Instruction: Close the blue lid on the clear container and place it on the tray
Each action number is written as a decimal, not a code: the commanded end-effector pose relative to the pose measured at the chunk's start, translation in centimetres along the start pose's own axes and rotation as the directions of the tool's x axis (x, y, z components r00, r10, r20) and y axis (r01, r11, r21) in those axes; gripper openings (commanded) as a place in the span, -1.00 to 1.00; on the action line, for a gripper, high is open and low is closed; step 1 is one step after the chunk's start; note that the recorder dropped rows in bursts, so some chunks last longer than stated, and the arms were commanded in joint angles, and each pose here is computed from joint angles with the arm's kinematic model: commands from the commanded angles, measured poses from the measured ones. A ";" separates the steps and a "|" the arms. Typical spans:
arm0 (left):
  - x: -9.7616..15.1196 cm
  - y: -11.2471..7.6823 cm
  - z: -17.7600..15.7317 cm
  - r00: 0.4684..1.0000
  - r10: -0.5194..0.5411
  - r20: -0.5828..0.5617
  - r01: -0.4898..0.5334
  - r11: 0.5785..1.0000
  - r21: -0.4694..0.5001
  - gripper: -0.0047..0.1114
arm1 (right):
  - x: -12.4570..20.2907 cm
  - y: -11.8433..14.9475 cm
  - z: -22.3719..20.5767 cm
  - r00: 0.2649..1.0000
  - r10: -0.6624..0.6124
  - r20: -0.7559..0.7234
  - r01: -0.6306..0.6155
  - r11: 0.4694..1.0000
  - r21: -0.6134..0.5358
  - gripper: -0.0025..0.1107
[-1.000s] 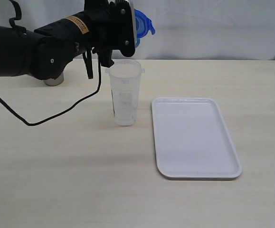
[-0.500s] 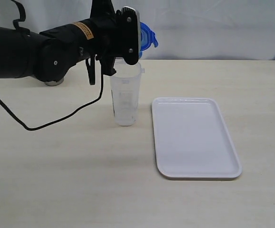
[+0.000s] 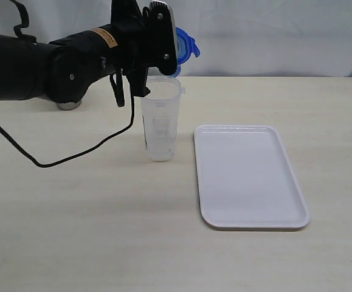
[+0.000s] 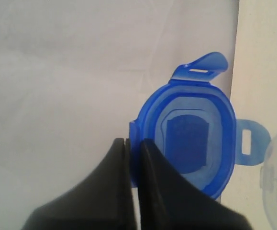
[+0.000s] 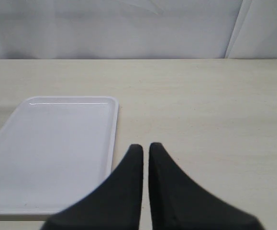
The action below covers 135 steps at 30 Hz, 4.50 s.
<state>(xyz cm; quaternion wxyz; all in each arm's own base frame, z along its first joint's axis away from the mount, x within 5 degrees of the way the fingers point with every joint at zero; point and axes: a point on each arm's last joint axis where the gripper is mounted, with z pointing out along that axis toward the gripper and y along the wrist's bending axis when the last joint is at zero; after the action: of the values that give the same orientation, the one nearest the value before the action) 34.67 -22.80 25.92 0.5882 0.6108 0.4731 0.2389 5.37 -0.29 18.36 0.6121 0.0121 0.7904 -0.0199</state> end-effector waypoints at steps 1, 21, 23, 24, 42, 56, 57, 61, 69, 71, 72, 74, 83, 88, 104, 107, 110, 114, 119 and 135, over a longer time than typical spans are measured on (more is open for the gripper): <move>-0.3 -0.2 -0.1 1.000 -0.026 -0.001 0.026 0.999 0.033 -0.92 | 0.0 0.0 0.0 1.000 0.001 0.008 -0.001 1.000 0.006 -0.88; -1.4 -0.8 -0.5 0.997 0.067 0.028 -0.066 0.998 -0.024 -0.92 | 0.0 0.0 0.0 1.000 0.001 0.008 -0.001 1.000 0.006 -0.88; -1.3 -1.0 -0.6 0.997 0.068 0.025 -0.067 0.997 -0.032 -0.92 | 0.0 0.0 0.0 1.000 0.001 0.008 -0.001 1.000 0.006 -0.88; -1.2 -1.1 -0.6 0.997 0.069 0.023 -0.068 0.997 -0.037 -0.92 | 0.0 0.0 0.0 1.000 0.001 0.008 -0.001 1.000 0.006 -0.88; -1.1 -0.8 -2.2 0.996 0.089 0.020 -0.088 0.995 -0.047 -0.92 | 0.0 0.0 0.0 1.000 0.001 0.008 -0.001 1.000 0.006 -0.88; -1.1 -0.2 -2.2 0.998 0.060 0.025 -0.055 0.989 -0.140 -0.92 | 0.0 0.0 0.0 1.000 0.001 0.008 -0.001 1.000 0.006 -0.88; -1.1 -0.4 -2.0 0.998 0.060 0.024 -0.056 0.989 -0.134 -0.92 | 0.0 0.0 0.0 1.000 0.001 0.008 -0.001 1.000 0.006 -0.88; -0.7 -1.6 -1.3 0.998 0.055 0.011 -0.053 0.992 -0.114 -0.92 | 0.0 0.0 0.0 1.000 0.001 0.008 -0.001 1.000 0.006 -0.88; -0.6 -1.7 -1.2 0.999 0.039 0.003 -0.039 0.994 -0.098 -0.92 | 0.0 0.0 0.0 1.000 0.001 0.008 -0.001 1.000 0.006 -0.88; -0.6 -1.7 -1.2 0.999 0.037 0.003 -0.036 0.994 -0.099 -0.92 | 0.0 0.0 0.0 1.000 0.001 0.008 -0.001 1.000 0.006 -0.88; -0.6 -1.8 -1.2 0.999 0.034 0.002 -0.034 0.995 -0.097 -0.92 | 0.0 0.0 0.0 1.000 0.001 0.008 -0.001 1.000 0.006 -0.88; -0.5 -1.9 -1.2 1.000 0.025 -0.003 -0.025 0.996 -0.086 -0.92 | 0.0 0.0 0.0 1.000 0.001 0.008 -0.001 1.000 0.006 -0.88; -0.5 -1.5 -1.3 1.000 0.009 -0.010 -0.010 0.994 -0.112 -0.92 | 0.0 0.0 0.0 1.000 0.001 0.008 -0.001 1.000 0.006 -0.88; -0.6 -0.9 -1.5 0.999 -0.036 0.001 0.036 0.988 -0.150 -0.92 | 0.0 0.0 0.0 1.000 0.001 0.008 -0.001 1.000 0.006 -0.88; -0.4 -1.6 -1.5 0.998 -0.062 -0.016 0.061 0.996 -0.071 -0.92 | 0.0 0.0 0.0 1.000 0.001 0.008 -0.001 1.000 0.006 -0.88; -0.5 -0.9 -1.8 0.997 -0.072 -0.011 0.070 0.992 -0.101 -0.92 | 0.0 0.0 0.0 1.000 0.001 0.008 -0.001 1.000 0.006 -0.88; -0.6 0.1 -2.1 0.997 -0.074 -0.001 0.072 0.979 -0.188 -0.92 | 0.0 0.0 0.0 1.000 0.001 0.008 -0.001 1.000 0.006 -0.88; -0.7 0.7 -2.2 0.998 -0.062 0.009 0.062 0.966 -0.249 -0.92 | 0.0 0.0 0.0 1.000 0.001 0.008 -0.001 1.000 0.006 -0.88; -0.5 -0.4 -1.2 1.000 -0.024 0.011 0.026 0.965 -0.262 -0.92 | 0.0 0.0 0.0 1.000 0.001 0.008 -0.001 1.000 0.006 -0.88; 0.1 -3.3 0.7 0.998 -0.045 -0.032 0.041 0.992 -0.121 -0.92 | 0.0 0.0 0.0 1.000 0.001 0.008 -0.001 1.000 0.006 -0.88</move>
<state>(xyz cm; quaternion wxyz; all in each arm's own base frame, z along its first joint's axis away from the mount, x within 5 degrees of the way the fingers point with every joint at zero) 34.44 -23.57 22.98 0.6285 0.5575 0.4697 0.2711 5.37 -0.29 18.36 0.6121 0.0121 0.7904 -0.0199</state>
